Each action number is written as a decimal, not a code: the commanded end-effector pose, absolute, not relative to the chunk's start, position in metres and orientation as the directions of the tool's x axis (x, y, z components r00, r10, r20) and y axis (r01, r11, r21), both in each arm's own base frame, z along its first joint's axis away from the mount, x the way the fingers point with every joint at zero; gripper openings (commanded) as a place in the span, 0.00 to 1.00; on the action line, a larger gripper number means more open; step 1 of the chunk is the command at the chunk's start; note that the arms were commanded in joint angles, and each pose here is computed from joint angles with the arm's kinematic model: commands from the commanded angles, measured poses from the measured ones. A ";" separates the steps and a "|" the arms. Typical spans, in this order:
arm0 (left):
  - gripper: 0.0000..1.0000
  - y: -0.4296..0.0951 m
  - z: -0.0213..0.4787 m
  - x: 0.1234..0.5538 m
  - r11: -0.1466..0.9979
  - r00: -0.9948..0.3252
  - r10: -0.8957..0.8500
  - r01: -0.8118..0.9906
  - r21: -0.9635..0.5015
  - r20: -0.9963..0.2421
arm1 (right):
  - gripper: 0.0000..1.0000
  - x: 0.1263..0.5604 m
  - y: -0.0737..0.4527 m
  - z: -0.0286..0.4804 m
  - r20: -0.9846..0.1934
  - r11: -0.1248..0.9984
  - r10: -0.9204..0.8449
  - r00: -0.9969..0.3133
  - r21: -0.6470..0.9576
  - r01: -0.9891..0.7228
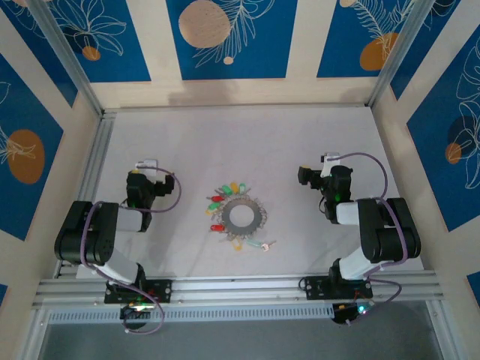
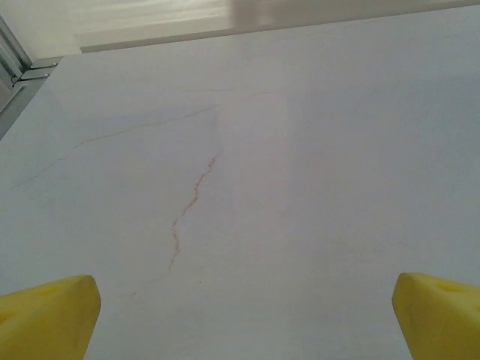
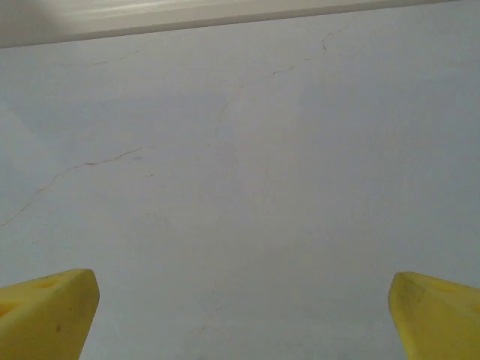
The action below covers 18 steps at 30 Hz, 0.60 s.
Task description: Put the keys on the keyring
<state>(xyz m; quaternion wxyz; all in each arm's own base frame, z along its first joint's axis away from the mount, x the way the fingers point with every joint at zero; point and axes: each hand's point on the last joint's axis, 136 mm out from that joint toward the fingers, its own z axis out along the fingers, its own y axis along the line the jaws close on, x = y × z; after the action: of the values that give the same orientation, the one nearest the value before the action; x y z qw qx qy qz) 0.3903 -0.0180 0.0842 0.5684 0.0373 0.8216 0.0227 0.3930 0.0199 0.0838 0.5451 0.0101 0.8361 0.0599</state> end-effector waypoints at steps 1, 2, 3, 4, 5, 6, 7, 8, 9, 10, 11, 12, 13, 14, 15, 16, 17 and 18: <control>1.00 -0.024 0.091 0.396 0.994 -0.329 0.106 0.064 0.089 -0.938 | 0.99 0.396 0.018 0.093 -0.925 0.994 0.083 -0.370 0.103 -0.035; 1.00 -0.024 0.091 0.396 0.994 -0.330 0.105 0.064 0.089 -0.938 | 0.99 0.396 0.018 0.093 -0.926 0.994 0.083 -0.368 0.103 -0.035; 1.00 -0.024 0.091 0.396 0.994 -0.329 0.106 0.064 0.089 -0.938 | 0.99 0.396 0.018 0.093 -0.926 0.994 0.083 -0.369 0.103 -0.035; 1.00 -0.024 0.091 0.396 0.994 -0.330 0.106 0.064 0.090 -0.938 | 0.99 0.396 0.018 0.093 -0.926 0.994 0.083 -0.369 0.103 -0.035; 1.00 -0.024 0.091 0.396 0.994 -0.330 0.106 0.065 0.089 -0.938 | 0.99 0.396 0.018 0.093 -0.925 0.994 0.083 -0.370 0.103 -0.035; 1.00 -0.024 0.091 0.396 0.994 -0.328 0.106 0.064 0.089 -0.939 | 0.99 0.396 0.018 0.093 -0.925 0.994 0.083 -0.370 0.103 -0.035; 1.00 -0.024 0.092 0.396 0.994 -0.327 0.106 0.064 0.090 -0.939 | 0.99 0.396 0.018 0.093 -0.925 0.994 0.083 -0.370 0.103 -0.034; 1.00 -0.024 0.091 0.396 0.994 -0.328 0.106 0.064 0.089 -0.939 | 0.99 0.396 0.018 0.093 -0.926 0.994 0.083 -0.369 0.104 -0.036; 1.00 -0.024 0.092 0.396 0.994 -0.328 0.105 0.063 0.090 -0.939 | 0.99 0.396 0.018 0.093 -0.925 0.994 0.083 -0.370 0.103 -0.035; 1.00 -0.024 0.091 0.396 0.994 -0.329 0.106 0.063 0.090 -0.938 | 0.99 0.396 0.018 0.093 -0.926 0.994 0.083 -0.369 0.103 -0.035; 1.00 -0.024 0.091 0.396 0.994 -0.328 0.106 0.065 0.090 -0.939 | 0.99 0.396 0.018 0.093 -0.925 0.994 0.084 -0.370 0.105 -0.036; 1.00 -0.024 0.091 0.396 0.994 -0.328 0.106 0.065 0.090 -0.939 | 0.99 0.396 0.017 0.093 -0.925 0.994 0.086 -0.370 0.106 -0.034; 1.00 -0.024 0.091 0.396 0.994 -0.330 0.106 0.064 0.090 -0.938 | 0.99 0.396 0.017 0.093 -0.925 0.994 0.085 -0.369 0.105 -0.034; 1.00 -0.024 0.091 0.396 0.994 -0.329 0.106 0.064 0.090 -0.938 | 0.99 0.396 0.017 0.093 -0.926 0.994 0.086 -0.369 0.107 -0.034; 1.00 -0.024 0.091 0.396 0.994 -0.329 0.106 0.064 0.090 -0.938 | 0.99 0.396 0.017 0.094 -0.926 0.994 0.085 -0.367 0.105 -0.034; 1.00 -0.024 0.091 0.396 0.994 -0.329 0.105 0.063 0.090 -0.939 | 0.99 0.397 0.017 0.093 -0.926 0.994 0.086 -0.368 0.106 -0.034; 1.00 -0.024 0.091 0.396 0.994 -0.329 0.106 0.064 0.089 -0.939 | 0.99 0.396 0.017 0.094 -0.926 0.994 0.086 -0.367 0.107 -0.035; 1.00 -0.024 0.091 0.396 0.994 -0.331 0.106 0.064 0.090 -0.938 | 0.99 0.397 0.018 0.094 -0.926 0.994 0.086 -0.367 0.107 -0.036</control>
<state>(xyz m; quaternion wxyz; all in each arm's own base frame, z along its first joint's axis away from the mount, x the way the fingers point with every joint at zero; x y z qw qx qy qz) 0.3903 -0.0181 0.0842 0.5684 0.0374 0.8216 0.0225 0.3930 0.0199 0.0838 0.5451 0.0101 0.8361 0.0599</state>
